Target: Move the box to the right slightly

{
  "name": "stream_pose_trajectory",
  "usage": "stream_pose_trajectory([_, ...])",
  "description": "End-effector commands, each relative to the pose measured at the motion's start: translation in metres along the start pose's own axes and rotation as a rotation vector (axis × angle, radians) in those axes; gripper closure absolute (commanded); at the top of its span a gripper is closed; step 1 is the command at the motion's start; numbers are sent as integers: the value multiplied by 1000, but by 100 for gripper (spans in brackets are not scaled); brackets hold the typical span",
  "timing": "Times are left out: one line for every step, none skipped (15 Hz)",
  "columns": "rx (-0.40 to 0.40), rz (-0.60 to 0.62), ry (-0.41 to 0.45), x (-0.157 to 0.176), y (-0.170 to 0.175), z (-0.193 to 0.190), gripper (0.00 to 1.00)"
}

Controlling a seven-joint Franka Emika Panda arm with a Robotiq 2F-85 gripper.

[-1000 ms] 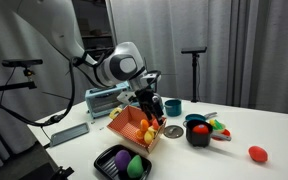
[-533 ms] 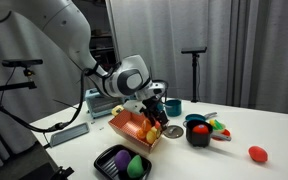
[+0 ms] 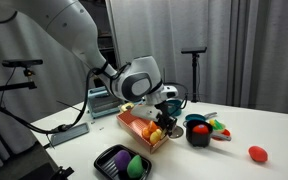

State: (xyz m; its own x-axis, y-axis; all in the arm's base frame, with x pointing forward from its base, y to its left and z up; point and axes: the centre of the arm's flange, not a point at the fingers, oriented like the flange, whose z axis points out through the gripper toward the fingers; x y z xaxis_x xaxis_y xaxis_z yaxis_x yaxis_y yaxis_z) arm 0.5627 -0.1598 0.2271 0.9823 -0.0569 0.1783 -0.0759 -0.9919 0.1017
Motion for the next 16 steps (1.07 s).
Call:
stream_pose_trajectory([34, -68, -26, 3, 39, -4, 93])
stream_pose_trajectory([33, -82, -28, 2, 49, -6, 98])
stream_pose_trajectory([30, -90, -31, 3, 51, -8, 100])
stream_pose_trajectory([29, -98, -33, 3, 59, -10, 97])
stream_pose_trajectory([25, -106, -37, 6, 54, -11, 96])
stream_pose_trajectory([22, -112, -38, 8, 56, -14, 96])
stream_pose_trajectory([15, -114, -43, 11, 57, -15, 96])
stream_pose_trajectory([7, -101, -47, 13, 59, -16, 96])
stream_pose_trajectory([2, -82, -43, 14, 75, -18, 96])
stream_pose_trajectory([-7, -55, -41, 16, 82, -19, 96])
stream_pose_trajectory([-14, -33, -42, 17, 90, -20, 96])
stream_pose_trajectory([-31, -12, -40, 17, 98, -20, 96])
stream_pose_trajectory([-46, 5, -35, 16, 106, -20, 96])
stream_pose_trajectory([-59, 23, -30, 16, 114, -19, 96])
stream_pose_trajectory([-78, 37, -30, 14, 119, -17, 96])
stream_pose_trajectory([-90, 52, -35, 13, 124, -17, 96])
